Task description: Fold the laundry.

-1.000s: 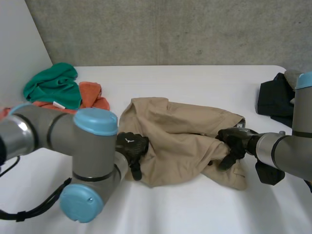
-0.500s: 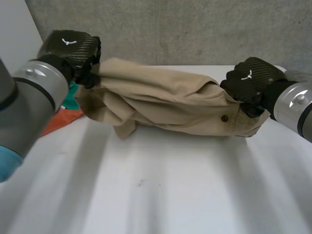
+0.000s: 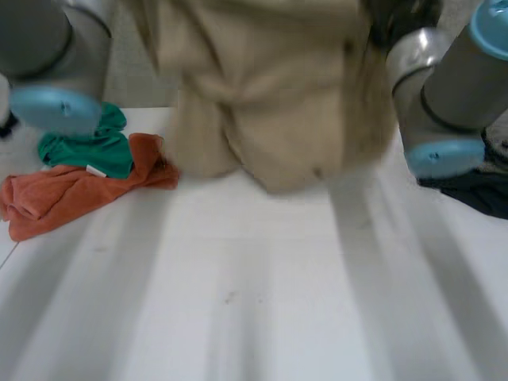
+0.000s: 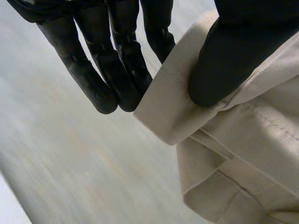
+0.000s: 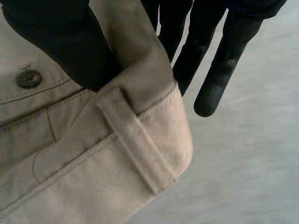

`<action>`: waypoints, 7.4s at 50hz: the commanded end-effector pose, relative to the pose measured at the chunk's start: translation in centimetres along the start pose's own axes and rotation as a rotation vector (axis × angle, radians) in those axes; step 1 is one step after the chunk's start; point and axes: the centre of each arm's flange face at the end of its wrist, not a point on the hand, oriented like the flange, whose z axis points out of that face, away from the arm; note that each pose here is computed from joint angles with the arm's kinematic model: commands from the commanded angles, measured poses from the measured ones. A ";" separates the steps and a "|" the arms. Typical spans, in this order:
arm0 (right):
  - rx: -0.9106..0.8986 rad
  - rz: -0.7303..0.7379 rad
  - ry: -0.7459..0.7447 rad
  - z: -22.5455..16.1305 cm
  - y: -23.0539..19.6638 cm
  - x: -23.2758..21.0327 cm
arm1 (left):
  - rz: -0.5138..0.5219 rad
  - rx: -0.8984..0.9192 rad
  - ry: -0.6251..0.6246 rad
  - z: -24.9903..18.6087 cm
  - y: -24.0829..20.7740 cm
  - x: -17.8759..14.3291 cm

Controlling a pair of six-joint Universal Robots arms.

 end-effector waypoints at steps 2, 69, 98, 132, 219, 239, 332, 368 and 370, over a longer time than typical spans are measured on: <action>0.247 0.141 0.083 0.7 -1.9 1.1 | -0.053 0.152 -0.055 0.9 -2.2 -1.4; -0.584 -0.073 -0.939 -12.6 10.2 -10.9 | -0.031 -0.939 0.352 -22.5 16.3 4.6; -0.613 0.207 -0.634 -11.8 6.7 -5.9 | 0.126 -0.843 0.426 -18.5 20.6 8.9; -0.309 0.215 -0.372 -10.9 -6.5 5.9 | -0.072 -0.248 0.211 -12.9 -8.3 -3.5; -0.738 -0.130 -1.025 -21.2 9.9 -3.7 | 0.172 -0.681 0.603 -20.0 8.2 7.5; -0.699 -0.069 -0.883 -22.2 10.4 -5.3 | 0.392 -0.471 0.811 -9.6 22.9 13.1; -0.661 -0.044 -0.838 -23.1 8.5 -5.2 | 0.607 -0.613 0.542 -9.3 22.5 10.7; -0.716 0.332 -0.401 -16.5 7.7 -3.9 | 0.047 -1.058 0.564 -29.1 9.8 7.6; -0.726 0.334 -0.381 -16.4 7.8 -3.7 | 0.076 -1.077 0.548 -29.3 10.3 7.8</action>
